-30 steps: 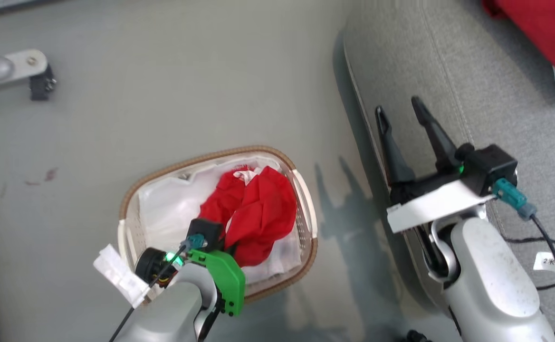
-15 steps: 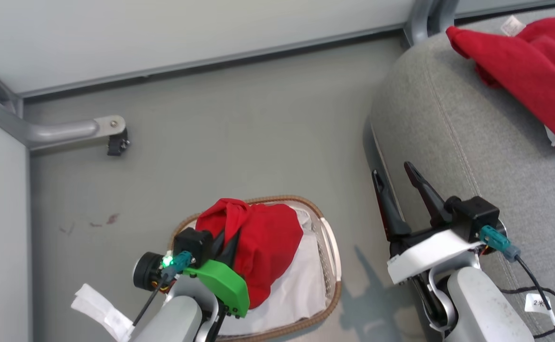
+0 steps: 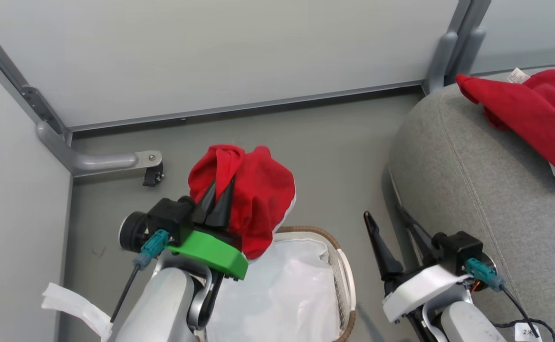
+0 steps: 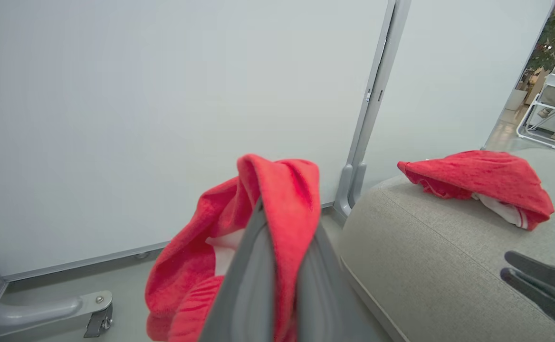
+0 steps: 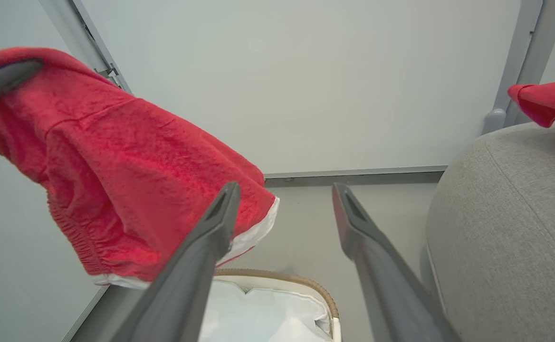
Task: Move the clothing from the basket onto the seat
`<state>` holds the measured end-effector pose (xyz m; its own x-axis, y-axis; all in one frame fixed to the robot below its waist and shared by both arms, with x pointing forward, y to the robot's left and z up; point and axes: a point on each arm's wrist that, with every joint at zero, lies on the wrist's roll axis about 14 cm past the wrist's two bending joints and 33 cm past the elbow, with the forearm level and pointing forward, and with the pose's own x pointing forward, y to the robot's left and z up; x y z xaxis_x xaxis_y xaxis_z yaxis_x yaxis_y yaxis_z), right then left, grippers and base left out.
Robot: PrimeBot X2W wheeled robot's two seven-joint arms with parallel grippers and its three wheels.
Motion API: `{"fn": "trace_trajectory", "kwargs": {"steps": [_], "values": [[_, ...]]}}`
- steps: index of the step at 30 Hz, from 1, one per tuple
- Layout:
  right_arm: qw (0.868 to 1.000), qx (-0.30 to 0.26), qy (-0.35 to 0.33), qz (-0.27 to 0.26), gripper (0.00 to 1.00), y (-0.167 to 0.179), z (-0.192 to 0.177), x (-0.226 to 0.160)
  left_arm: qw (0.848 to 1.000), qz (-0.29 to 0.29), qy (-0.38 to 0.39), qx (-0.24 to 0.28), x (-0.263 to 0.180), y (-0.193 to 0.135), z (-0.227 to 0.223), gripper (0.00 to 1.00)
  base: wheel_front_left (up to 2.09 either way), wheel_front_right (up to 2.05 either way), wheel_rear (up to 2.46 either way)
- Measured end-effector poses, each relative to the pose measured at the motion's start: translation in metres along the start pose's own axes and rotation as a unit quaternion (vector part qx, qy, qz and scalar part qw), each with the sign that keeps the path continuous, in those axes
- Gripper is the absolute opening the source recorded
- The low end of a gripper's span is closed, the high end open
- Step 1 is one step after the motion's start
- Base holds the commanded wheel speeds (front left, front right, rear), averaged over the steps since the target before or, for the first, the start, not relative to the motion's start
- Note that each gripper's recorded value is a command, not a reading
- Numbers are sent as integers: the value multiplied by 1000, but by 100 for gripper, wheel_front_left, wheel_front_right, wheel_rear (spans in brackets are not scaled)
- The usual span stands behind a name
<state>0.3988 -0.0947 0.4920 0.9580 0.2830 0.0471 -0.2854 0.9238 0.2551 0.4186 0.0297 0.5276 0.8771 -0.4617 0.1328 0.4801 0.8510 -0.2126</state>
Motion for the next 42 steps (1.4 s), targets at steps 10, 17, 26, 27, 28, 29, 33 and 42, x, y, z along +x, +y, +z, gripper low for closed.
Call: {"fn": "trace_trajectory", "kwargs": {"steps": [10,17,26,27,28,29,33,42], "values": [[993,-11,56,107,100,69,-35,-9,998,-15,-59,13,2,-8,44,0,0,0,0],[980,-18,52,194,100,119,-29,8,997,-33,-67,10,-1,-21,50,0,0,0,0],[967,-47,78,238,100,141,-40,27,996,-51,-67,1,-10,-35,53,0,0,0,0],[966,-45,84,241,62,142,-44,26,996,-52,-68,1,-11,-36,54,0,0,0,0],[963,-46,94,247,0,145,-50,24,996,-53,-69,0,-12,-37,55,0,0,0,0],[962,-43,102,248,0,147,-55,23,996,-54,-71,-1,-12,-38,56,0,0,0,0],[962,-31,114,245,0,147,-61,25,996,-48,-73,0,-14,-37,58,0,0,0,0],[968,-23,147,204,0,121,-81,15,997,-37,-74,-6,-10,-31,58,0,0,0,0]]}}
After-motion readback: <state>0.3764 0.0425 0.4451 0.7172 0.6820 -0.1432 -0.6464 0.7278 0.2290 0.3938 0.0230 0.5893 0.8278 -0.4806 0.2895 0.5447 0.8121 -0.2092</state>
